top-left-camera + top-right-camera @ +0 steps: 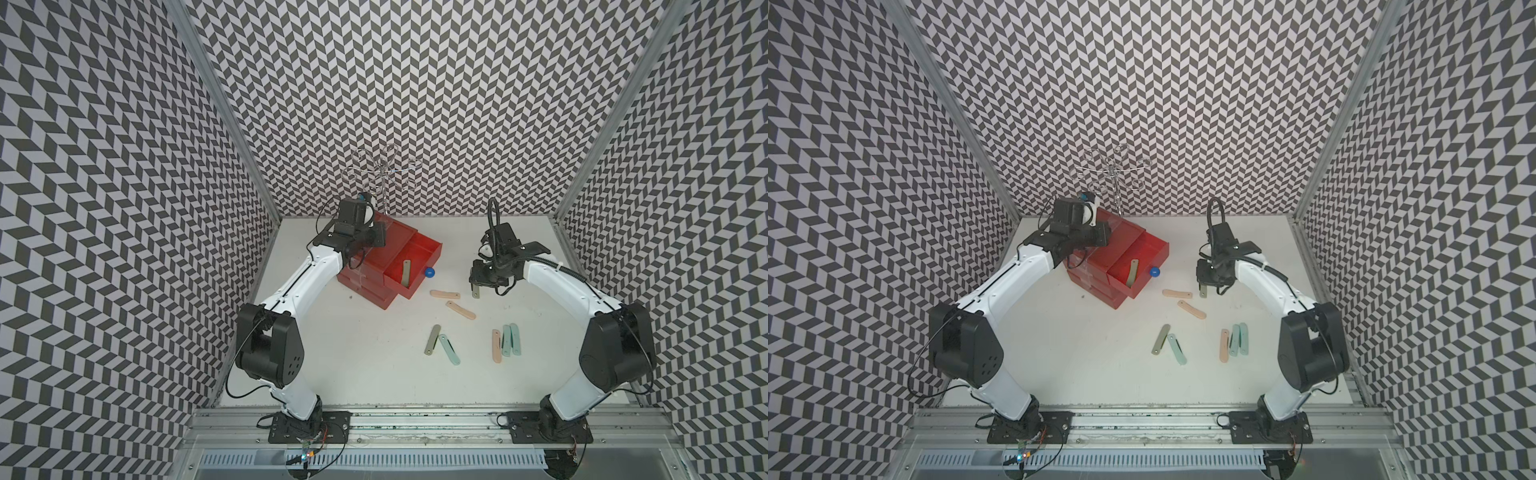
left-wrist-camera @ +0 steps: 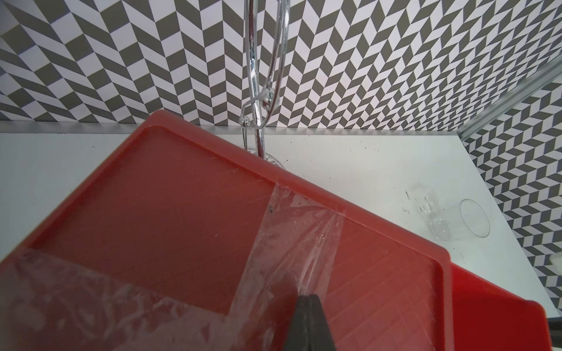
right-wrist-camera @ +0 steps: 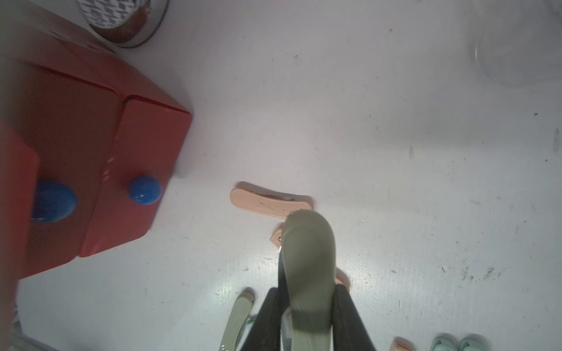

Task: Place the fruit knives into the drawer by color
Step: Pick up the fruit knife from the center of the board, then place the fruit knife in the drawer.

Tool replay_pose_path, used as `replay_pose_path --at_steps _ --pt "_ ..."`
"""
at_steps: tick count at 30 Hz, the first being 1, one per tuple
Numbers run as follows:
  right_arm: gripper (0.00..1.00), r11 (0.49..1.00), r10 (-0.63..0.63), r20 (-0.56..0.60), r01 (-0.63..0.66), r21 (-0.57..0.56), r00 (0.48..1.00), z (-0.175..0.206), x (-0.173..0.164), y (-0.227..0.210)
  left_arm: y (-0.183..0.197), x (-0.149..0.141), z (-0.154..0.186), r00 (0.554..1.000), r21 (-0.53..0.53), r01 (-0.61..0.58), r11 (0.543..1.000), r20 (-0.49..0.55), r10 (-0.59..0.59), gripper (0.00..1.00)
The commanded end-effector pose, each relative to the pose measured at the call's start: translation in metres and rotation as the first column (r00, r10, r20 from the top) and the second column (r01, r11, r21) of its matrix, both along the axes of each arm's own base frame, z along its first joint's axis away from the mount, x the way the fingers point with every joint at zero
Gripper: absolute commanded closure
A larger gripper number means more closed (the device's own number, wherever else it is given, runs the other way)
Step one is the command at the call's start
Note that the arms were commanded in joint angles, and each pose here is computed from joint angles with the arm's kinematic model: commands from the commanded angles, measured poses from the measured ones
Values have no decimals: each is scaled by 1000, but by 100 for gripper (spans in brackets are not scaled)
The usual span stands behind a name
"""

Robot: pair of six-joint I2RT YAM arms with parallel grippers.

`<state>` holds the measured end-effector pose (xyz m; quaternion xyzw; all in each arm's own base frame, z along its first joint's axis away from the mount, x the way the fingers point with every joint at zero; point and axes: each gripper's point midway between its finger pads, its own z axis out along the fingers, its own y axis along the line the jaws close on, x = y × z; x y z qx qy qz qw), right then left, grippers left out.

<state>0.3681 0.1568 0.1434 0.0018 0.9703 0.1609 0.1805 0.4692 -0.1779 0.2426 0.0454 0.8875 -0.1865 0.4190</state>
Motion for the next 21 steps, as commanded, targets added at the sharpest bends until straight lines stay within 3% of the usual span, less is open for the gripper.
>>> replay_pose_path --at_steps 1,10,15,21 --pt "81 996 57 96 -63 67 994 43 4 19 20 -25 -86 964 136 -14 991 -262 49 100" --pt "80 957 150 294 -214 197 944 130 11 70 19 -26 -86 963 137 -12 991 -264 48 100" --pt "79 893 183 419 -328 307 889 179 7 104 19 -25 -86 963 137 -11 990 -265 48 100" --pt "78 815 178 506 -414 405 844 203 9 136 19 -26 -87 963 141 -12 990 -266 49 100"
